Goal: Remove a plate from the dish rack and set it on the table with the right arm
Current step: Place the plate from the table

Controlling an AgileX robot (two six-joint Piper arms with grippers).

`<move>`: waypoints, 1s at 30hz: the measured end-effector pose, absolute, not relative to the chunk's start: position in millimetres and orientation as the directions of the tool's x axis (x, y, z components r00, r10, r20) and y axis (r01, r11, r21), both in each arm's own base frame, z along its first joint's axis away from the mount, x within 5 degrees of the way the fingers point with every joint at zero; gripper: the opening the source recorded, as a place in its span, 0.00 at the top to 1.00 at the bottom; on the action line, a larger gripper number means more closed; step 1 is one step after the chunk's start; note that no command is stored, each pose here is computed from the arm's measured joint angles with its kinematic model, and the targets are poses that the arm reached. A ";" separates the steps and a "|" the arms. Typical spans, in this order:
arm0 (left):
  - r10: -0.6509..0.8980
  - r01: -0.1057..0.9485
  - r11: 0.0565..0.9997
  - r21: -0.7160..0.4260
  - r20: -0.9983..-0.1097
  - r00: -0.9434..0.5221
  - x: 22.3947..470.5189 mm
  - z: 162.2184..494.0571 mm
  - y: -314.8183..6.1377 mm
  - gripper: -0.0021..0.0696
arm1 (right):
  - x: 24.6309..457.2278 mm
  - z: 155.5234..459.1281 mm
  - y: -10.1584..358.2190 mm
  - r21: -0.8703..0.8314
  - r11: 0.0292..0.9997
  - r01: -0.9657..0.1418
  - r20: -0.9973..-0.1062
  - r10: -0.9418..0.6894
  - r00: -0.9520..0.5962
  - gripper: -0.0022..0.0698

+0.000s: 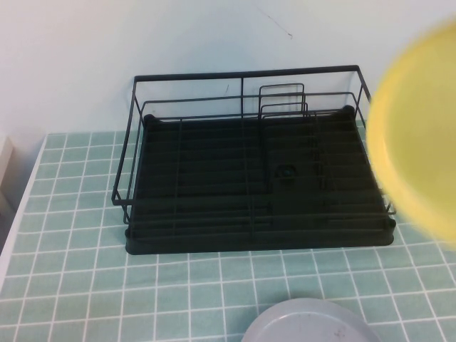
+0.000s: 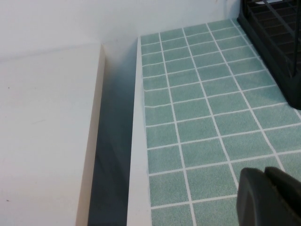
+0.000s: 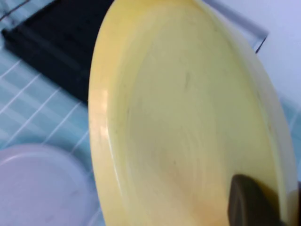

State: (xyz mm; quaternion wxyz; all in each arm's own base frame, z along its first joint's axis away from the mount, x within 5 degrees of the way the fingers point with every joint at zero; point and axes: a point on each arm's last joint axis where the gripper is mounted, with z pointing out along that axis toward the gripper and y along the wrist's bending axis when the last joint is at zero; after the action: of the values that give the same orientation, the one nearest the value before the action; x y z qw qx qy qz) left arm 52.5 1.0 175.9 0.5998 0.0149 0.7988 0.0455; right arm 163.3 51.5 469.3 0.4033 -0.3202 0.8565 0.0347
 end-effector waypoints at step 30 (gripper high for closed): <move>0.078 -0.031 0.995 0.091 -0.957 -0.280 52.5 175.9 1.0 0.98 | 119.4 264.2 79.9 0.423 0.700 -0.576 -0.549 -0.308 -0.777 0.83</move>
State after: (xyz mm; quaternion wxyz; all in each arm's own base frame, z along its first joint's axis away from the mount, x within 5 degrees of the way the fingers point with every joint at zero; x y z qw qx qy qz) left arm 52.5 1.0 175.9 0.5998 0.0149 0.7988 0.0455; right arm 119.4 79.9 264.2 0.2245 -0.2470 0.8942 0.2983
